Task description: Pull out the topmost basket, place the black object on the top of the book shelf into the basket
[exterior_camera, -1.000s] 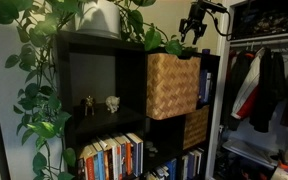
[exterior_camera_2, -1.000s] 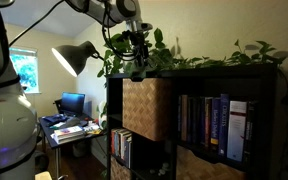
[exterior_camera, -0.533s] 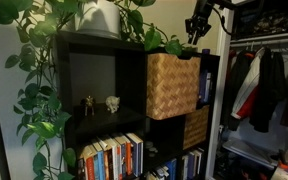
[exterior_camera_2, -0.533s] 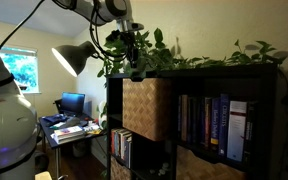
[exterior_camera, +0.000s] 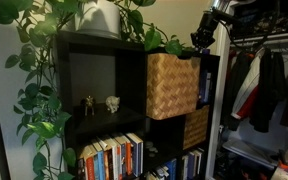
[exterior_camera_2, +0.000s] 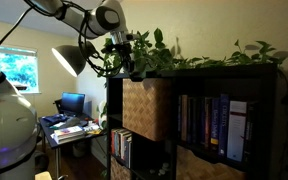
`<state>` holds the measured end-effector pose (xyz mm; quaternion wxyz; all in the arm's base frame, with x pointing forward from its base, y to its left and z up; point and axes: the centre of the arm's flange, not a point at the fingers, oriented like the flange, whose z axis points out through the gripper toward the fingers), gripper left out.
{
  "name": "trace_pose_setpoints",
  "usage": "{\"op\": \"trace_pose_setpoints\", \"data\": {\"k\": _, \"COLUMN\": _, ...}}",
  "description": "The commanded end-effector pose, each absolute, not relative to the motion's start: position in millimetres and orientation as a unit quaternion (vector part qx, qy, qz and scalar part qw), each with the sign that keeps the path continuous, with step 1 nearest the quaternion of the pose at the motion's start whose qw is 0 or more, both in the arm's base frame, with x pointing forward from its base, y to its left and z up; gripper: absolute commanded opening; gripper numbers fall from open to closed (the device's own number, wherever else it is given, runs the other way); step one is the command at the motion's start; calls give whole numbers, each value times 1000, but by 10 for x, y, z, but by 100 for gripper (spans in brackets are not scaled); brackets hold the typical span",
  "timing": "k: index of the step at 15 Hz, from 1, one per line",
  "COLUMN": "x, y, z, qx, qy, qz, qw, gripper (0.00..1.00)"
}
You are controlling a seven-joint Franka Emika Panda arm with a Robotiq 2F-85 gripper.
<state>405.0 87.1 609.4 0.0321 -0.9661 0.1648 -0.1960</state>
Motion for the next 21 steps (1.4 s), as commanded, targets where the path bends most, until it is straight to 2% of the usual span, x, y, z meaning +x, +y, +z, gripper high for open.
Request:
{"op": "trace_pose_setpoints", "data": {"k": 1, "x": 3994, "y": 784, "z": 5765, "qx": -955, "qy": 180, "qz": -232, "qw": 50, "gripper": 4}}
{"op": "trace_pose_setpoints", "data": {"k": 21, "x": 4633, "y": 568, "z": 5380, "qx": -924, "qy": 183, "qz": -331, "qw": 61, "gripper": 3}}
